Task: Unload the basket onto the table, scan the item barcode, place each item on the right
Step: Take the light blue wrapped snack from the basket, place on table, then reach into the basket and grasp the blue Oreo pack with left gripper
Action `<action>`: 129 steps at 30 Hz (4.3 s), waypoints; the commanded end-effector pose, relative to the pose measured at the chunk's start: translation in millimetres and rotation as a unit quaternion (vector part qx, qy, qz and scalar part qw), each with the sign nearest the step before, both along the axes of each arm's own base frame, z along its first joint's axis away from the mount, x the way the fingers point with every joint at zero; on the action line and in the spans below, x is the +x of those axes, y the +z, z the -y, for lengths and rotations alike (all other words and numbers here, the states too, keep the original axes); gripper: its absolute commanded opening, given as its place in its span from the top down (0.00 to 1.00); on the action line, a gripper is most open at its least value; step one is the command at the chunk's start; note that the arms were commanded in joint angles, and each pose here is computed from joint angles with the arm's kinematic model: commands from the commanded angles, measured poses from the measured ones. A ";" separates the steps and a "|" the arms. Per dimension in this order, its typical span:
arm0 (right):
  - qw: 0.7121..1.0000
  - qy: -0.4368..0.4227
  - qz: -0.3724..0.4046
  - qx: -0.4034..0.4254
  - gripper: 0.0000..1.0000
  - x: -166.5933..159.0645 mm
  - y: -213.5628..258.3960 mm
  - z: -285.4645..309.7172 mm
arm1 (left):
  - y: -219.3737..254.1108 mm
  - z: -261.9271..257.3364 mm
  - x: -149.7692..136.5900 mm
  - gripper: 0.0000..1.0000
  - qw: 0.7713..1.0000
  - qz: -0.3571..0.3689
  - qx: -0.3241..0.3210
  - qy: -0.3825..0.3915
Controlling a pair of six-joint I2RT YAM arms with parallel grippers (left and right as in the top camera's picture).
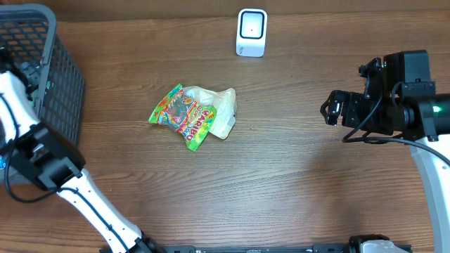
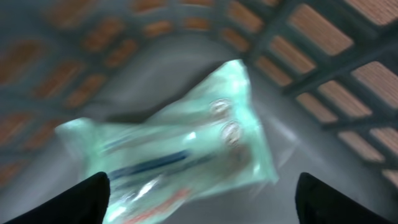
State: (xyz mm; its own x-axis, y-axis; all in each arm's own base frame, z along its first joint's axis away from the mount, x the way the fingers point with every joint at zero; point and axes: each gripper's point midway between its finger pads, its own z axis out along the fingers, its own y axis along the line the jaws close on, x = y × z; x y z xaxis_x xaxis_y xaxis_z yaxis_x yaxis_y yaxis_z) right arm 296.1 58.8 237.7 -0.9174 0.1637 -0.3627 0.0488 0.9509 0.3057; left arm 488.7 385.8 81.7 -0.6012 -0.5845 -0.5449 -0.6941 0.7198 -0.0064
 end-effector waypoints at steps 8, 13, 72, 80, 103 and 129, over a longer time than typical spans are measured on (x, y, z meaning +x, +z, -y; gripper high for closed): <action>1.000 -0.011 0.012 0.010 0.00 3.0 10.0 -1.7 | -74.1 20.0 24.9 0.18 0.997 -0.054 0.022 -0.042; 1.000 -0.011 0.012 0.010 0.00 3.0 10.0 -1.7 | -90.9 34.1 -14.1 0.32 0.990 -0.135 -0.019 -0.035; 1.000 -0.009 0.020 0.009 0.00 6.2 11.6 -1.8 | 56.6 495.2 -120.4 0.44 0.825 -0.247 -0.183 -0.473; 1.000 -0.009 0.020 0.009 0.00 6.3 11.7 -1.8 | 234.6 381.2 -79.0 0.36 0.922 -0.026 -0.099 -0.373; 1.000 -0.009 0.007 0.008 0.00 0.7 8.9 -1.4 | 76.9 26.9 -176.3 0.18 0.983 -0.140 -0.097 0.066; 1.000 0.001 0.004 0.003 0.00 -2.0 7.6 -1.3 | -38.5 -19.0 -150.4 0.05 0.971 -0.227 -0.068 0.039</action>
